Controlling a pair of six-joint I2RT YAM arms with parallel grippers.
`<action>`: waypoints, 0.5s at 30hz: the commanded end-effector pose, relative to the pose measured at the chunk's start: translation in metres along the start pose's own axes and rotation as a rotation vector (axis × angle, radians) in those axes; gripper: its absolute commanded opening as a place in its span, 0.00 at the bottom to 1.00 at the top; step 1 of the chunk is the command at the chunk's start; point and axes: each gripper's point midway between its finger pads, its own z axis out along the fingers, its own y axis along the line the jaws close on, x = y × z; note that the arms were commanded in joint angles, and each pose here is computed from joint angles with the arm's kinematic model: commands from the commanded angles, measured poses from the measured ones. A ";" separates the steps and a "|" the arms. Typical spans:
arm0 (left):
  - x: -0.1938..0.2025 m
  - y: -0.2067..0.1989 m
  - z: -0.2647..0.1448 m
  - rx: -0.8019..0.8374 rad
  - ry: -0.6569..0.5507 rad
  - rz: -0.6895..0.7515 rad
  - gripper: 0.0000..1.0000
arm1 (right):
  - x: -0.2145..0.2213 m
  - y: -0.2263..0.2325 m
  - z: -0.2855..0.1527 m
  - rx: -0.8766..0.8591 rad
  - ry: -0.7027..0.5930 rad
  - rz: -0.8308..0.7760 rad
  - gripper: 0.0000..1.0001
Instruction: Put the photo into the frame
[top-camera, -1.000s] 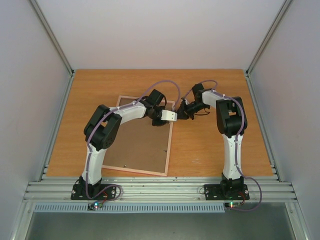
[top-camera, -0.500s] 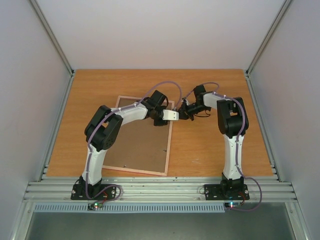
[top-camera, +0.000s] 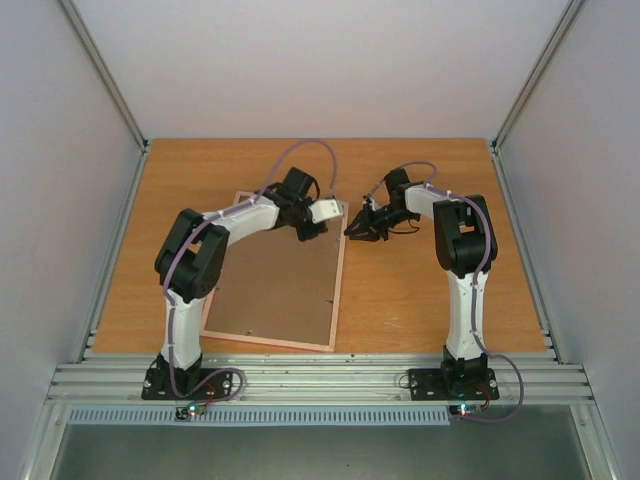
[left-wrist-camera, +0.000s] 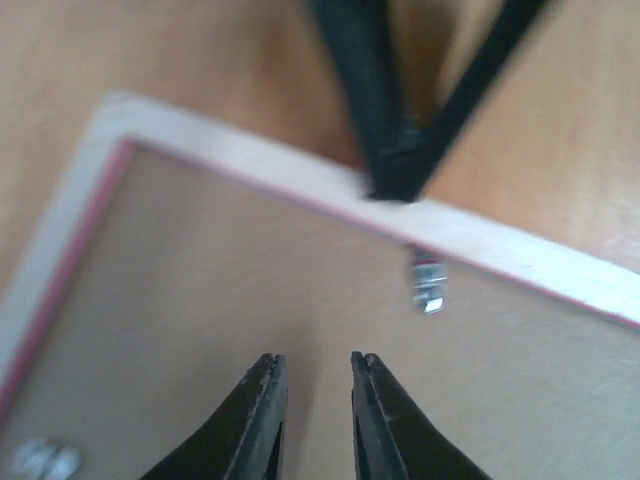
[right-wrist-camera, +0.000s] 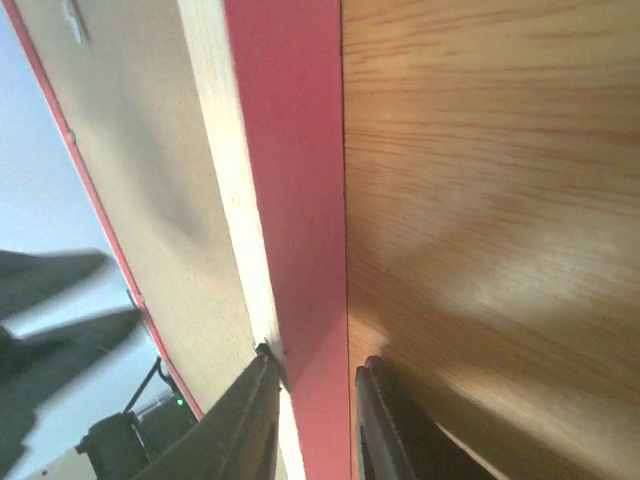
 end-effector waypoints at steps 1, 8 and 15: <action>-0.013 0.054 -0.052 -0.123 -0.048 -0.207 0.22 | -0.022 0.013 -0.021 0.116 -0.103 -0.160 0.27; 0.038 0.095 -0.093 -0.199 0.016 -0.493 0.30 | -0.065 0.040 -0.033 0.245 -0.128 -0.533 0.52; 0.074 0.101 -0.124 -0.243 0.037 -0.636 0.38 | -0.082 0.058 -0.006 0.326 -0.005 -0.829 0.62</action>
